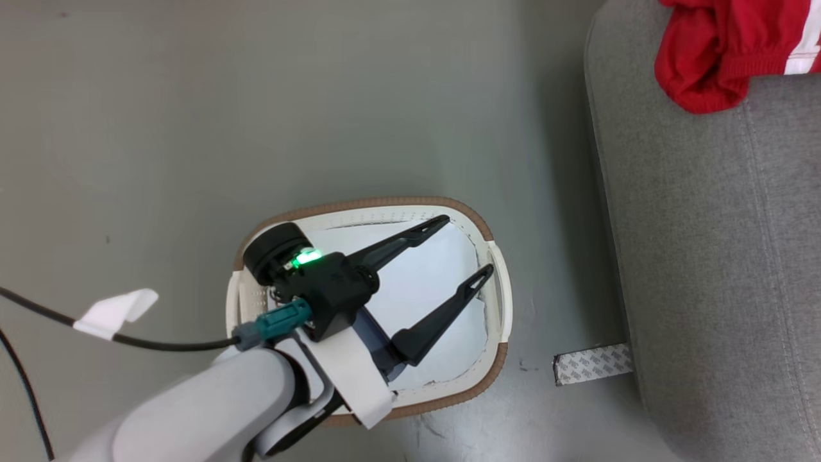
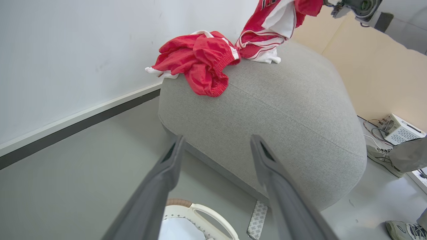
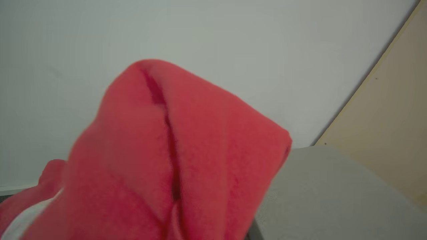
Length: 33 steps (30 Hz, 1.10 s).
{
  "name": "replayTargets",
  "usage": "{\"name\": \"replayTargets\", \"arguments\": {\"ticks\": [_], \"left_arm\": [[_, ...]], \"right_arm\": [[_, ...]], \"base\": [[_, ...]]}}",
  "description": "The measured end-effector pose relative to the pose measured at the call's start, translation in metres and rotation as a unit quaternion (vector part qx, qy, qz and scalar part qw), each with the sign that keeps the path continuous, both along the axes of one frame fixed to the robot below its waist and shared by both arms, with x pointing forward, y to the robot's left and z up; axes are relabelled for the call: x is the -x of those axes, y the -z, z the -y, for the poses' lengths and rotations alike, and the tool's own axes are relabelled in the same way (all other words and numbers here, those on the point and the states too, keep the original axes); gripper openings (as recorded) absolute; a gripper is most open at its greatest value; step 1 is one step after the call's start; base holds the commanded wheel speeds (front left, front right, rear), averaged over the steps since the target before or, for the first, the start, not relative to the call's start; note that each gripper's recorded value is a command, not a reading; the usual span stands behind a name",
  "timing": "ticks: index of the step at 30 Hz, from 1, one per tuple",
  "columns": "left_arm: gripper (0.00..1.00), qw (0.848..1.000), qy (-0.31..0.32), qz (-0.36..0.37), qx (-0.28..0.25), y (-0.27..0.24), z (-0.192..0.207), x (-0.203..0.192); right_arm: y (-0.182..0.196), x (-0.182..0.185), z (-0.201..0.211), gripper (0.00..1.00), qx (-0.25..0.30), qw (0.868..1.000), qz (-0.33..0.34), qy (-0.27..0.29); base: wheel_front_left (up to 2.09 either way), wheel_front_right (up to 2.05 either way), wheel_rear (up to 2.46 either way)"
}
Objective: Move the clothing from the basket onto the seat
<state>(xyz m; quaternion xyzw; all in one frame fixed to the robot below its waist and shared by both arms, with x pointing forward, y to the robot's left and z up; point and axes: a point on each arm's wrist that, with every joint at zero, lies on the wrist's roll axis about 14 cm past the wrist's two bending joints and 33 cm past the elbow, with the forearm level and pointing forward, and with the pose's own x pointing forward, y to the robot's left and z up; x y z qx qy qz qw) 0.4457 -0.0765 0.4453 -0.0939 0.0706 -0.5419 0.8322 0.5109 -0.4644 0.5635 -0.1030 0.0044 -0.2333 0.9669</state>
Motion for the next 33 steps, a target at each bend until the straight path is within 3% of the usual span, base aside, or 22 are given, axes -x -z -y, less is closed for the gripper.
{"name": "replayTargets", "arguments": {"ticks": [5, 6, 7, 8, 15, 21, 33], "left_arm": [[1.0, 1.0, -0.001, -0.005, -0.003, 0.006, -0.003, -0.001], [1.0, 1.0, -0.001, -0.005, -0.003, 0.006, -0.002, -0.001], [1.0, 1.0, -0.001, -0.006, -0.003, 0.006, -0.002, -0.001], [1.0, 1.0, -0.001, -0.006, -0.002, 0.006, -0.002, 0.0], [1.0, 1.0, -0.003, -0.008, -0.002, 0.005, -0.002, -0.002], [1.0, 1.0, -0.01, 0.004, -0.001, -0.005, -0.002, -0.002], [1.0, 0.999, -0.038, 0.024, 0.004, -0.044, -0.003, 0.019]], "right_arm": [[0.075, 0.028, 0.021, 0.0, -0.038, 0.991, -0.119, 0.051], [0.088, 0.033, 0.023, 0.33, -0.05, 0.987, -0.137, 0.06], [0.104, 0.039, 0.023, 0.89, -0.062, 0.982, -0.166, 0.067], [0.116, 0.043, 0.02, 1.0, -0.069, 0.978, -0.183, 0.068], [0.151, 0.05, 0.01, 1.0, -0.09, 0.963, -0.245, 0.064], [0.145, 0.051, 0.006, 1.0, -0.088, 0.963, -0.248, 0.052], [0.128, 0.106, -0.013, 1.0, -0.136, 0.936, -0.324, 0.021]], "base": [[0.0, 0.0, 0.0], [0.0, 0.0, 0.0], [0.0, 0.0, 0.0], [0.0, 0.0, 0.0], [0.0, 0.0, 0.0], [0.0, 0.0, 0.0], [0.0, 0.0, 0.0]]}}
